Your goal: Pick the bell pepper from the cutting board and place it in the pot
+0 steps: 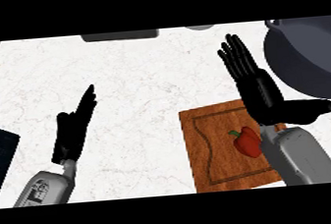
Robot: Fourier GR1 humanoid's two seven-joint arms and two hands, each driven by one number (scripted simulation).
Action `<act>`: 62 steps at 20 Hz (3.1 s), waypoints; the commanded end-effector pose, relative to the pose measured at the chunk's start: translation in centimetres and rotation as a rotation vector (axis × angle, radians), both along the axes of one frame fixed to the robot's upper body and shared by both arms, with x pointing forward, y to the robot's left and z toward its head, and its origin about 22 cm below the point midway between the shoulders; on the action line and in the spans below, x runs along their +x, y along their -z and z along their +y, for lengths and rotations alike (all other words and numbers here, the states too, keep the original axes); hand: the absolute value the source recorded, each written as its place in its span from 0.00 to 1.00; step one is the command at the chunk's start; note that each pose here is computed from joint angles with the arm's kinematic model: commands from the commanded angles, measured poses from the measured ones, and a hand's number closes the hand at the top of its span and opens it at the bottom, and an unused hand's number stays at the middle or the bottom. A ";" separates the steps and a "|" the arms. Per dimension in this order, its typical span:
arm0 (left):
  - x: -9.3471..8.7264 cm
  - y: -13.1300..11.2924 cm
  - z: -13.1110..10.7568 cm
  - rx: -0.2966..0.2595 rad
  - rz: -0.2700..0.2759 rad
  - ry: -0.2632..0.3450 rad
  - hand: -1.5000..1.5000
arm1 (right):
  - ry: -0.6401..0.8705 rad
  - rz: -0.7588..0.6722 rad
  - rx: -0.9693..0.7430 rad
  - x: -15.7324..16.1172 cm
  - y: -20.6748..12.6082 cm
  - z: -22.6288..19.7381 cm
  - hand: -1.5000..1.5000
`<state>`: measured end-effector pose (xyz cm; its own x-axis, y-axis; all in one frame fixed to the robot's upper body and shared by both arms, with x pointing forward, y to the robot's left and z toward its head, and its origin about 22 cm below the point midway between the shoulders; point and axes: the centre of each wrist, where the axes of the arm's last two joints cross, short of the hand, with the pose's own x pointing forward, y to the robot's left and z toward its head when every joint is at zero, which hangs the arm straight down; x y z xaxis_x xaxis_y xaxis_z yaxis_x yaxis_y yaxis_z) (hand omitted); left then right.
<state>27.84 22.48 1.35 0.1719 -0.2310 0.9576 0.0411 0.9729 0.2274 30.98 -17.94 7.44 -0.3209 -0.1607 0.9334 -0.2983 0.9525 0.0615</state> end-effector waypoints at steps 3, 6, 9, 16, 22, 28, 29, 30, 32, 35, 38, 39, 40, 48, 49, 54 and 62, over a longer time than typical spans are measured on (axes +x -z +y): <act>1.2 -1.9 -0.4 -0.083 -0.057 -0.002 0.50 | -0.486 0.107 -0.125 -0.9 0.7 1.5 0.00; 1.2 -3.3 -1.5 -0.143 -0.135 0.025 0.50 | -0.898 0.193 -0.220 -3.8 3.0 4.8 0.00; 0.4 -3.4 -0.2 -0.194 -0.091 -0.019 0.50 | -0.579 -0.225 -0.530 -1.5 0.2 -2.4 0.00; -0.1 -4.5 -0.1 -0.216 -0.086 -0.045 0.50 | -0.716 -0.494 -0.487 -1.1 -3.5 -12.5 0.00; -1.1 -4.0 -0.5 -0.209 -0.088 -0.011 0.50 | -0.668 -0.549 -0.867 -0.2 -10.0 -17.3 0.00; -0.9 -5.8 1.4 -0.211 -0.085 -0.033 0.50 | -0.717 -0.536 -1.126 -0.7 -14.4 -16.3 0.00; -1.9 -3.4 0.2 -0.220 -0.069 0.001 0.50 | -0.733 -0.520 -1.180 -0.6 -14.7 -15.3 0.00; -1.5 -5.3 -0.1 -0.214 -0.090 -0.036 0.50 | -0.702 -0.502 -1.192 -0.4 -15.2 -16.3 0.00; -1.8 -5.4 -0.3 -0.218 -0.085 -0.044 0.50 | -0.740 -0.470 -1.253 -1.7 -14.8 -15.0 0.00; -1.5 -4.0 0.9 -0.211 -0.071 -0.038 0.50 | -0.735 -0.445 -1.322 -2.9 -15.2 -12.2 0.00; -1.1 -5.8 0.1 -0.214 -0.072 -0.014 0.50 | -0.736 -0.398 -1.347 -1.4 -13.2 -11.2 0.00; -1.4 -6.1 -0.7 -0.208 -0.080 -0.015 0.50 | -0.732 -0.387 -1.336 -0.4 -12.9 -10.7 0.00; -1.4 -5.5 0.5 -0.217 -0.081 -0.026 0.50 | -0.723 -0.377 -1.330 -1.7 -11.9 -11.7 0.00; -0.2 -5.2 -1.4 -0.199 -0.093 -0.038 0.50 | -0.738 -0.354 -1.546 -1.6 -7.9 -9.8 0.00; -1.6 -4.9 -0.8 -0.214 -0.083 -0.014 0.50 | -0.733 -0.346 -1.548 -1.1 -6.2 -10.9 0.00; -1.7 -4.4 1.1 -0.214 -0.064 -0.024 0.50 | -0.688 -0.339 -1.541 -1.9 -6.2 -10.6 0.00; -0.8 -5.4 0.8 -0.220 -0.079 -0.025 0.50 | -0.685 -0.340 -1.438 -3.3 -5.3 -9.2 0.00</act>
